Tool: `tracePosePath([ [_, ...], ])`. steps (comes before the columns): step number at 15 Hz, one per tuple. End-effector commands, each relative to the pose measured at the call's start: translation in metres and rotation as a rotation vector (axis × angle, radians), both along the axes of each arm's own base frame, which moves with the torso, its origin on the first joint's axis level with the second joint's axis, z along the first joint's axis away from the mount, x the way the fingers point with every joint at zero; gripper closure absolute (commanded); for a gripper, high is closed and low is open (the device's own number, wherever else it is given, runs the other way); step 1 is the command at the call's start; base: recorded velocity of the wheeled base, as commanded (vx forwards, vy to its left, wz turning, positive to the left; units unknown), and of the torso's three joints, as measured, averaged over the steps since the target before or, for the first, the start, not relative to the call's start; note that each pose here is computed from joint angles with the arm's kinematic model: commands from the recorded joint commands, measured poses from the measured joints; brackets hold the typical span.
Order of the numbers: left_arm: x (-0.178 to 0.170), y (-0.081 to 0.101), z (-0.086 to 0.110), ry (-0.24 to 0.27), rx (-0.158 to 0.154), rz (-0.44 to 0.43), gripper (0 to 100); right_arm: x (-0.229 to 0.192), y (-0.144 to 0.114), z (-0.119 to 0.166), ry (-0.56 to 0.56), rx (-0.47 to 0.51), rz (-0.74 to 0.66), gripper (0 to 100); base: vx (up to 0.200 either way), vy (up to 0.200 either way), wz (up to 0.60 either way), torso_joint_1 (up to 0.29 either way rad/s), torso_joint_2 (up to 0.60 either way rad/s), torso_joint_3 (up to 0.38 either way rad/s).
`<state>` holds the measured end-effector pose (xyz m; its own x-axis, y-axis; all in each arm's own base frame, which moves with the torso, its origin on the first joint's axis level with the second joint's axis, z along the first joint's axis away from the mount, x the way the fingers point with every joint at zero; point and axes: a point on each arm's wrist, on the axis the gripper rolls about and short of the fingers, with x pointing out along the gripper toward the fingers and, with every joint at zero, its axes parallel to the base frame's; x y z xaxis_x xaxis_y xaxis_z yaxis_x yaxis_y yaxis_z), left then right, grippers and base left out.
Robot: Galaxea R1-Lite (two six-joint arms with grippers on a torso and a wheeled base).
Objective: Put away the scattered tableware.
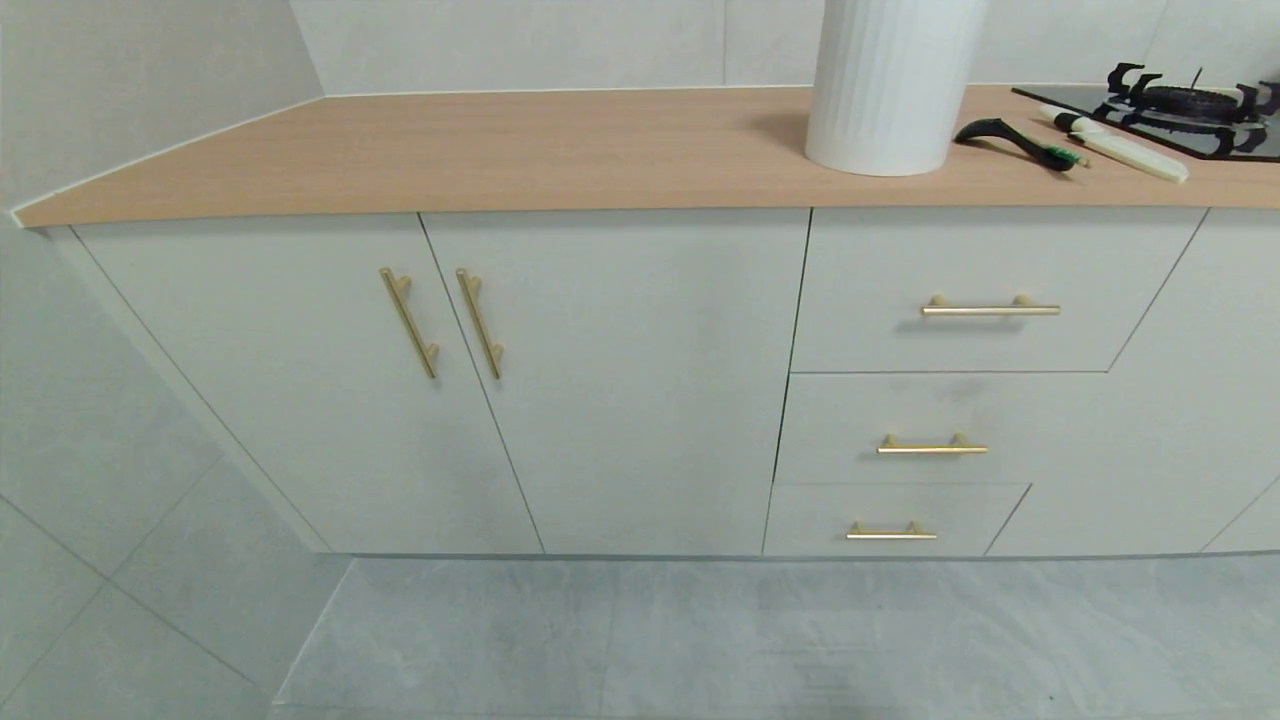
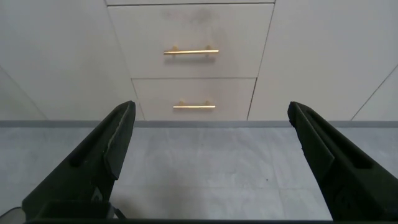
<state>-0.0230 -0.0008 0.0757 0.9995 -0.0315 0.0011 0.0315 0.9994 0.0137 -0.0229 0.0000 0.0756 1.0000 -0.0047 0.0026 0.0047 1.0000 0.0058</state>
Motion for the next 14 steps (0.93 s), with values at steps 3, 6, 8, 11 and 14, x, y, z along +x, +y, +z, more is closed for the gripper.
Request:
tracePosePath([
  [3,0.0001,0.0000,0.0000,0.001,0.000,0.001,0,0.0001,0.0000,0.0001,0.001,0.000,-0.001,0,0.200,0.000,0.00,0.007,0.00,-0.001],
  [6,0.0001,0.0000,0.0000,0.001,-0.001,0.001,0,0.0002,0.0000,-0.0001,0.004,0.000,0.000,0,0.133,0.000,0.00,0.002,0.00,0.000],
  [8,0.0001,0.0000,-0.0001,0.003,-0.001,0.001,0,0.0001,0.0000,0.0001,0.001,-0.001,0.000,0,0.000,0.000,0.00,0.000,0.00,0.000],
  [11,0.0001,0.0000,0.0000,0.001,-0.001,0.001,0,0.0002,0.0000,-0.0001,0.004,-0.006,0.002,0,0.000,0.000,0.00,0.000,0.00,0.000],
  [14,0.0001,0.0000,0.0000,0.001,-0.001,0.001,0,0.0002,0.0001,-0.0001,0.004,-0.012,0.003,0,0.000,0.000,0.00,0.000,0.00,0.000],
])
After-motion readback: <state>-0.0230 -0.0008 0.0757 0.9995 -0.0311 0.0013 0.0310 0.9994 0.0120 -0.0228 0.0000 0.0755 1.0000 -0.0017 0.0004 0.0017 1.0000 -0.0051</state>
